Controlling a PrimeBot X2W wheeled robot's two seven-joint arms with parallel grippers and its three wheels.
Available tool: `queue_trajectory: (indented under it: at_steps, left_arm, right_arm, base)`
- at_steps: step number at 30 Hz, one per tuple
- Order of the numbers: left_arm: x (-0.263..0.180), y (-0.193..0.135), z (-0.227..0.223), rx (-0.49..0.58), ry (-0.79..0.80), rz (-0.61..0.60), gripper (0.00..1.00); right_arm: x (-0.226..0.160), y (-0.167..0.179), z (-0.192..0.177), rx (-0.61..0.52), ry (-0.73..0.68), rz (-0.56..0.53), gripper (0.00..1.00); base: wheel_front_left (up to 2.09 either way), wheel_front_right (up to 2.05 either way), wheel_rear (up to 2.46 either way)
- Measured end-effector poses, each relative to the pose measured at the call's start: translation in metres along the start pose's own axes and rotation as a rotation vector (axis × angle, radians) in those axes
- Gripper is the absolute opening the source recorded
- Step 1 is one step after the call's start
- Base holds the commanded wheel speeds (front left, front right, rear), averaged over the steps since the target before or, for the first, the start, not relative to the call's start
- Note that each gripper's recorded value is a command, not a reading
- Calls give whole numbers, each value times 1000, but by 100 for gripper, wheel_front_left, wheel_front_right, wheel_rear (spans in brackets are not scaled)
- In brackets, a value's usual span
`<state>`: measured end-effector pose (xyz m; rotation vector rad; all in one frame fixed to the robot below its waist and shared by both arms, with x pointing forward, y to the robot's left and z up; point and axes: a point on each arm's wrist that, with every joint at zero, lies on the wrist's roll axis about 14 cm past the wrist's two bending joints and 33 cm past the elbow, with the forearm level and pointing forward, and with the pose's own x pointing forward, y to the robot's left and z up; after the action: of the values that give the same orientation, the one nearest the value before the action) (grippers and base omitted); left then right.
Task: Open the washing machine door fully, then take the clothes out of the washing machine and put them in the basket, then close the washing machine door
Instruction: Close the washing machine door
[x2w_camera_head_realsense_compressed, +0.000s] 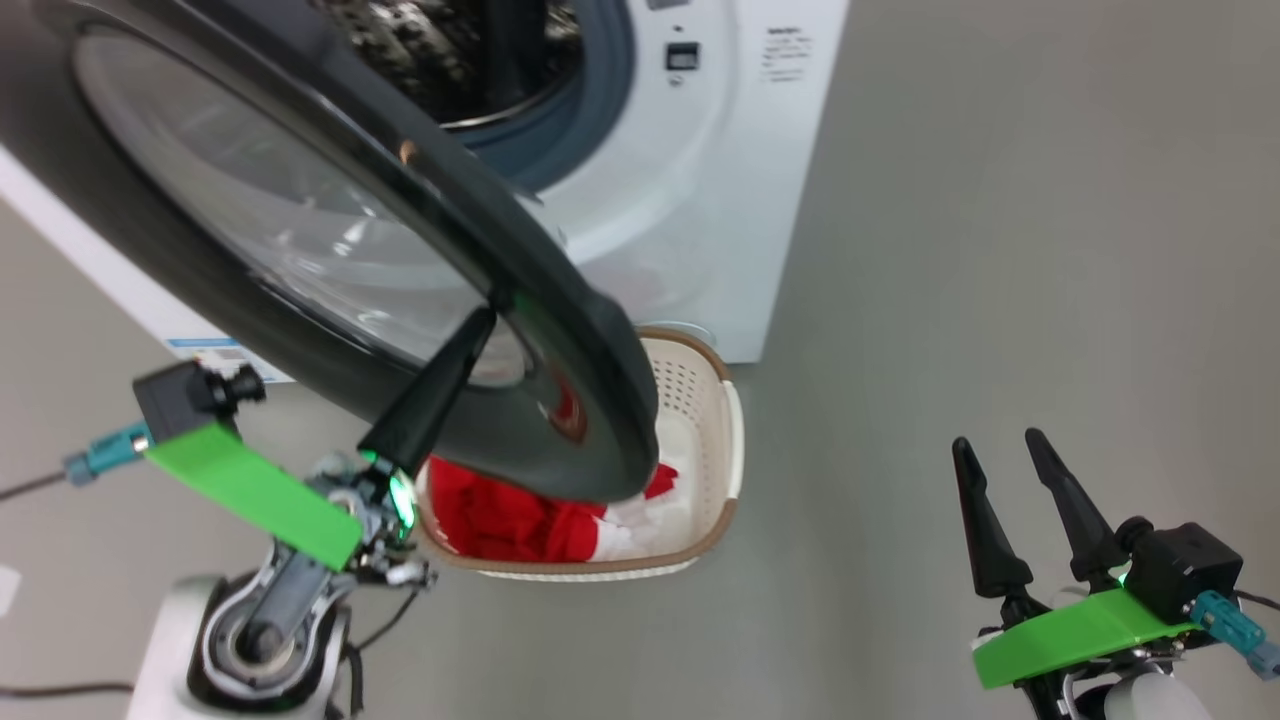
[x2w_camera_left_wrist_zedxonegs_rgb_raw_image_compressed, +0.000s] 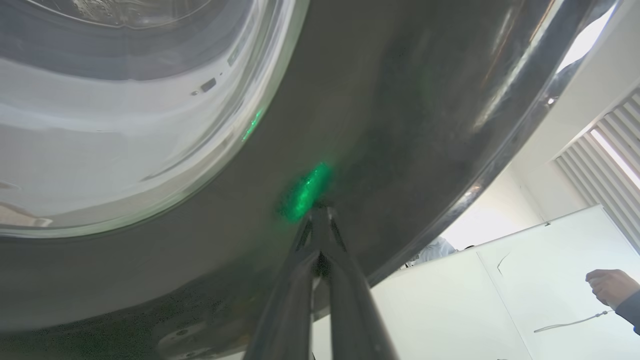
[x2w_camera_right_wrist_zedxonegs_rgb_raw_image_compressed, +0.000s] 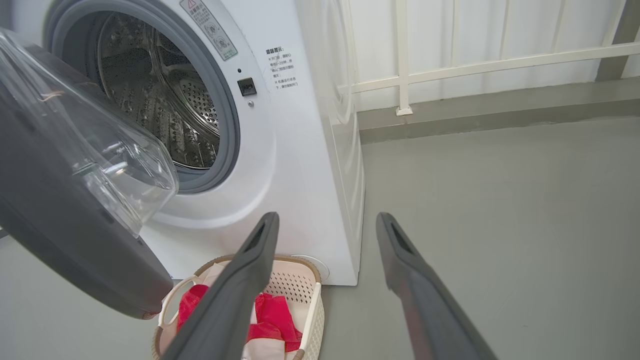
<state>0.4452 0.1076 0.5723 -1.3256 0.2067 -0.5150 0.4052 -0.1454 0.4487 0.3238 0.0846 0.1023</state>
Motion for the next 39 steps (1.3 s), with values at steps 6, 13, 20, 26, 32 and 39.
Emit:
queue_trajectory:
  at_steps: [6, 13, 20, 26, 32, 39]
  left_arm:
    - [34, 2, -3, 38, 6, -11, 0]
    - [71, 7, -4, 63, -4, -17, 0]
    - [114, 10, 2, 120, -28, -27, 0]
    - [128, 23, 1, 148, -29, -8, 0]
    - [124, 25, -2, 148, -32, 3, 0]
    - [86, 50, 0, 169, -76, 92, 0]
  right_arm:
    - [-5, -19, 1, 10, -2, -57, 100]
    - [-3, -34, 5, 15, -17, -102, 100]
    - [-10, -55, 6, 23, -19, -167, 100]
    - [-15, -68, 8, 18, -25, -208, 100]
    - [-15, -72, 13, 17, -38, -220, 100]
    - [-14, -62, 18, 21, -56, -191, 100]
  base:
    - [0, 0, 0]
    - [0, 0, 0]
    - [0, 0, 0]
    - [0, 0, 0]
    - [0, 0, 0]
    - [0, 0, 0]
